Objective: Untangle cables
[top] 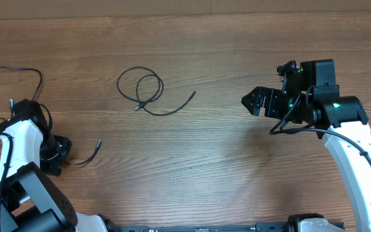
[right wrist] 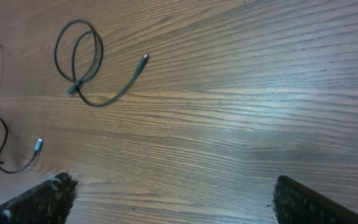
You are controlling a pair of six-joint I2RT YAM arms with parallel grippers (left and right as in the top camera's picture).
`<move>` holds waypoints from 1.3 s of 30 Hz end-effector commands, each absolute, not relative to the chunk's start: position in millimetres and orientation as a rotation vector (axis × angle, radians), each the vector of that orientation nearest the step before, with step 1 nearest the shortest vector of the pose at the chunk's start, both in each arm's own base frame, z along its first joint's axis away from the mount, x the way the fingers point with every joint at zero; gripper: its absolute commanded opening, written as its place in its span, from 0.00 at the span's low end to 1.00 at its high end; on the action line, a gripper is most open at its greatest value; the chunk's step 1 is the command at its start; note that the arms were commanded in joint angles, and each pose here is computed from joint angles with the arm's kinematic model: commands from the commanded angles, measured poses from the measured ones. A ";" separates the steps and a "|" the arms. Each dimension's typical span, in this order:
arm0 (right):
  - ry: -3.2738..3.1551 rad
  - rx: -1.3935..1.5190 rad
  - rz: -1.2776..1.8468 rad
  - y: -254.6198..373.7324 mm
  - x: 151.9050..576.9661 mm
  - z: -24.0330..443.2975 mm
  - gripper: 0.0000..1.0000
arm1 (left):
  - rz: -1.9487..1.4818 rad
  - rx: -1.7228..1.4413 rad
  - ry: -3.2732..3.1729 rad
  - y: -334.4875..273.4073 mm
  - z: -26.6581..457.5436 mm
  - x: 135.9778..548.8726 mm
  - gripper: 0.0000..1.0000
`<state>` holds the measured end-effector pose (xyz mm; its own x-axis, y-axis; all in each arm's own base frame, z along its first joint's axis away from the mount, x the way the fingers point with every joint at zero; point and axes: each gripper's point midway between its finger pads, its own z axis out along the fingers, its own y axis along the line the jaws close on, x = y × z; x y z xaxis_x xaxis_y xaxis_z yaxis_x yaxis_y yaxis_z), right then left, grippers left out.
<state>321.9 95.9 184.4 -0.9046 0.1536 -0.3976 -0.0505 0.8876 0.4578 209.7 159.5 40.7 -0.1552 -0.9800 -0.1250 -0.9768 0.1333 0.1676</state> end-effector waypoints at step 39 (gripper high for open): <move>2.643 0.088 0.647 94.6 318.0 182.7 1.00 | -0.828 2.411 -2.523 294.9 186.8 256.1 0.08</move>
<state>317.6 95.4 181.9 -0.9130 0.1535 -0.3780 -0.0399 0.8884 0.4572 272.7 277.1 170.1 -0.0801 -0.8343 -0.5454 -0.9955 0.0951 0.0007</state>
